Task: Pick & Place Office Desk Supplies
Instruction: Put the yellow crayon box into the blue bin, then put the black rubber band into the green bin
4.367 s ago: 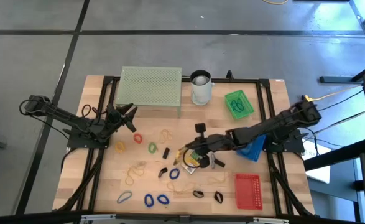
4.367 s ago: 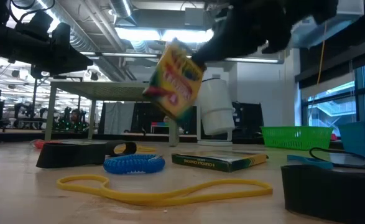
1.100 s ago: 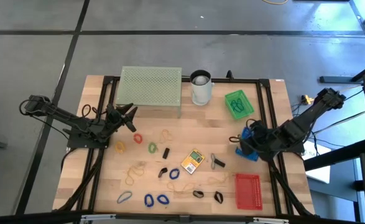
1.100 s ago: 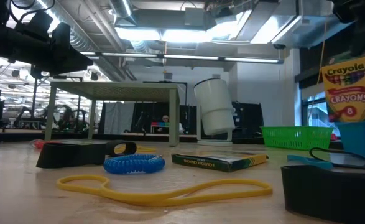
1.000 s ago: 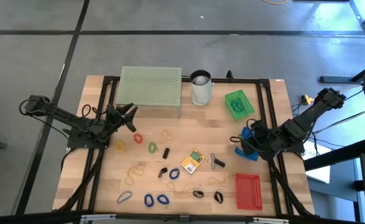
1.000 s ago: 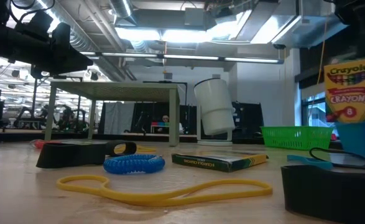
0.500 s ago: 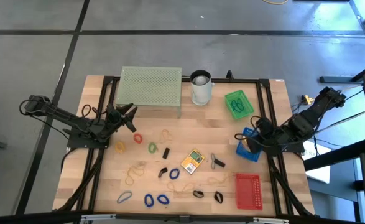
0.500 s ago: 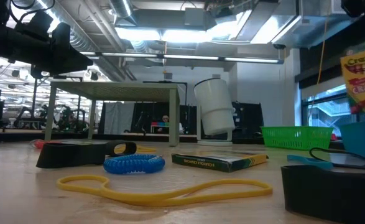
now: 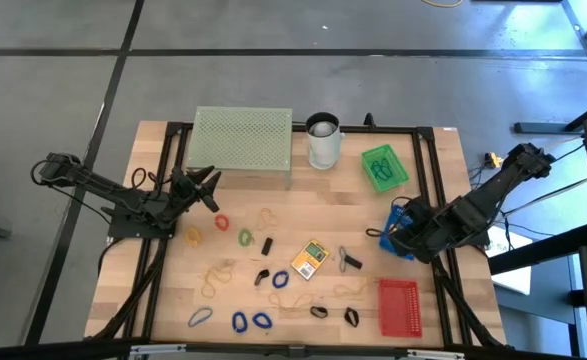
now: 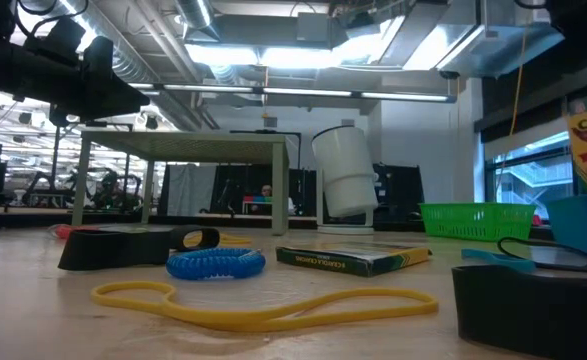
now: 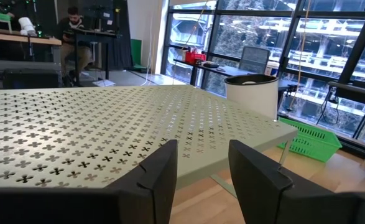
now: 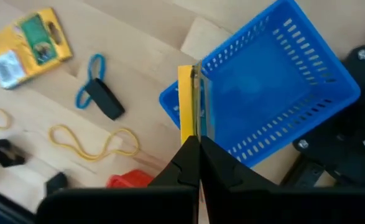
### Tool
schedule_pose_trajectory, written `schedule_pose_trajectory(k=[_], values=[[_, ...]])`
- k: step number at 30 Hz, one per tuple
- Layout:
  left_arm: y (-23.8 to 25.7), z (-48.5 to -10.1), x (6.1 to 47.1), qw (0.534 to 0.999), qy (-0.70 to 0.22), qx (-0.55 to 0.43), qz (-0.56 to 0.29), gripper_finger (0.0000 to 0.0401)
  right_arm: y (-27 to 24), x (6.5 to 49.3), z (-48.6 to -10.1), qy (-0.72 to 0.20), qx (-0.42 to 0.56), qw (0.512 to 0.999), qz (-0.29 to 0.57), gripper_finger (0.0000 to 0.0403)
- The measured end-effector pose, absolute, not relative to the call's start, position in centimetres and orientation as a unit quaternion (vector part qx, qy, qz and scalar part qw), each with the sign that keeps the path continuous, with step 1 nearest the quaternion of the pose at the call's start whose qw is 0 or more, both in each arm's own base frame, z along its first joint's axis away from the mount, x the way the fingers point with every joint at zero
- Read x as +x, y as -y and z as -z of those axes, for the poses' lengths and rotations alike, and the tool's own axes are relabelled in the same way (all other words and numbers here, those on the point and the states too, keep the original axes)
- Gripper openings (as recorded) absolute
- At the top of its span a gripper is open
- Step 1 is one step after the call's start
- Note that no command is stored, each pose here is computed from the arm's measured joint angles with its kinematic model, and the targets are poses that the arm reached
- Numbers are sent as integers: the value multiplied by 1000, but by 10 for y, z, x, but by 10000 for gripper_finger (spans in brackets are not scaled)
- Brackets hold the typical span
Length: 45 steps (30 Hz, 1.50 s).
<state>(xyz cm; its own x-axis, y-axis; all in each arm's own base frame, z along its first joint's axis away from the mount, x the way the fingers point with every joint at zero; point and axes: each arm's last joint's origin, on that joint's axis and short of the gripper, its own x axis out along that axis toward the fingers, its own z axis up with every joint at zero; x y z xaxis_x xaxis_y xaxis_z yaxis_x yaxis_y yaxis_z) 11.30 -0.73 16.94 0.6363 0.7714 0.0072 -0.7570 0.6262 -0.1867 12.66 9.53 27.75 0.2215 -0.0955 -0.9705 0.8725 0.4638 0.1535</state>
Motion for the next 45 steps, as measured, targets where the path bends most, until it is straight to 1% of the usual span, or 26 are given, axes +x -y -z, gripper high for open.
schedule_pose_trajectory(k=[14, 29, 34, 45], values=[[7, -169, 113, 901, 43, -83, -424, 139, -110, 144, -254, -547, 318, 661, 404, 2], [7, -169, 113, 901, 43, -83, -424, 139, -110, 143, -248, -562, 271, 644, 443, 19], [7, -169, 113, 901, 43, -83, -424, 139, -110, 143, -248, -562, 268, 644, 444, 39], [7, -169, 113, 901, 43, -83, -424, 139, -105, 137, -249, -564, 245, 629, 476, 107]])
